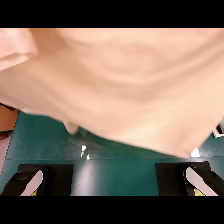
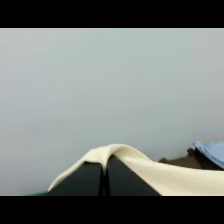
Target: Fold the shirts.
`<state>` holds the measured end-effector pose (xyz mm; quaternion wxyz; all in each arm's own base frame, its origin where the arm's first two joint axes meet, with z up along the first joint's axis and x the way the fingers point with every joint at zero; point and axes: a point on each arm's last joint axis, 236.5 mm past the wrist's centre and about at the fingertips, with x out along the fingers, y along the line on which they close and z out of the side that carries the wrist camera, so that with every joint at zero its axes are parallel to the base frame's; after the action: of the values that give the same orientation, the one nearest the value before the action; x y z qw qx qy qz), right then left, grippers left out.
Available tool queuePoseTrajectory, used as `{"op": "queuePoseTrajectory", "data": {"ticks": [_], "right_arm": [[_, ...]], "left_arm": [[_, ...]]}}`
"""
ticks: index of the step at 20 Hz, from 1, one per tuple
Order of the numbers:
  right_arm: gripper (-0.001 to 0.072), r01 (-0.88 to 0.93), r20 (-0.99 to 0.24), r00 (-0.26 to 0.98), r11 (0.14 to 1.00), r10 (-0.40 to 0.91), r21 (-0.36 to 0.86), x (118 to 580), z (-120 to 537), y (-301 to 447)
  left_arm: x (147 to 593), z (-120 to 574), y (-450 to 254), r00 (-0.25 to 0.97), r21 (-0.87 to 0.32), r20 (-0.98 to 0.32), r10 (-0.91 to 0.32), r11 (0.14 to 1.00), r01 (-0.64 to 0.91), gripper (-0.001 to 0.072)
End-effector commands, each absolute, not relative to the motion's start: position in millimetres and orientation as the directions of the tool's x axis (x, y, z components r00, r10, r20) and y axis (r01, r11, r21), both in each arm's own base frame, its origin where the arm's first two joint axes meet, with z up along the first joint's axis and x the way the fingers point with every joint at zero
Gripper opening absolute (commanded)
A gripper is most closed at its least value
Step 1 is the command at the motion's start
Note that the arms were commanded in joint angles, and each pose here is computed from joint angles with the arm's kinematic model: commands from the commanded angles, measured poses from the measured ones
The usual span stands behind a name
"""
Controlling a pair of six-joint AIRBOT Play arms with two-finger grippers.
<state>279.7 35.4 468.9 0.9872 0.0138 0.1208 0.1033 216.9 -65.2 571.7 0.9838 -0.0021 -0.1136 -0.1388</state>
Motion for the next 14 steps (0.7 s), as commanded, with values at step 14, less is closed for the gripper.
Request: {"op": "queuePoseTrajectory", "data": {"ticks": [14], "right_arm": [[0.0019,-0.005,-0.904,0.373,0.974,0.210,0.224,491.7,32.4,4.5]], "left_arm": [[526.6,21.4,-86.2,0.495,-0.454,-0.747,-0.443,0.885,0.106,0.0022]]}}
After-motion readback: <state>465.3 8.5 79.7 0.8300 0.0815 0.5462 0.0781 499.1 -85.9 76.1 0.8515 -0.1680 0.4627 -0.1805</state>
